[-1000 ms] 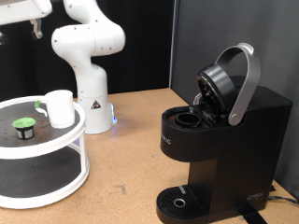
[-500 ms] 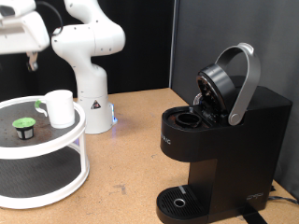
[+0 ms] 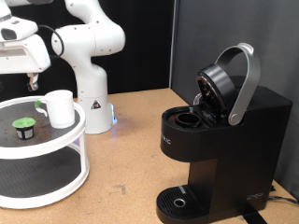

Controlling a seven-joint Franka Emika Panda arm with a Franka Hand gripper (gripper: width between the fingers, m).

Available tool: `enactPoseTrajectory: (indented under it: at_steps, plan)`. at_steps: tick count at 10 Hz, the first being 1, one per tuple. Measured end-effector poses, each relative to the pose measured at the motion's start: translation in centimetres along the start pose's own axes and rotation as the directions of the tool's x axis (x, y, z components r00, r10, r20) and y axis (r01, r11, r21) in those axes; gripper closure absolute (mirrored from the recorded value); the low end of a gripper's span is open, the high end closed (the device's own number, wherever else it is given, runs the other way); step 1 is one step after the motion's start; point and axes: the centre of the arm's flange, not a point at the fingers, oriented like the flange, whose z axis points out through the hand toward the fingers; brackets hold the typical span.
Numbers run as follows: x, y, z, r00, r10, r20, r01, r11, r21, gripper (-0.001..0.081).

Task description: Make a cup of coffee with the keurig machine

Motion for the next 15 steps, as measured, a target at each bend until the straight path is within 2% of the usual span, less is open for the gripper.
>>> enactPoseTrajectory:
  at_steps: [3, 7, 15]
  plan:
    - [0.3, 0.1, 1.9, 0.995, 0.094, 0.042, -0.093, 0.995, -0.021, -0.0001]
    - [0.9, 0.0, 5.1, 0.995, 0.077, 0.065, -0.078, 0.997, 0.002, -0.0001]
    - [0.3, -0.5, 9.3, 0.988, 0.08, 0.136, -0.084, 0.996, 0.022, -0.0001]
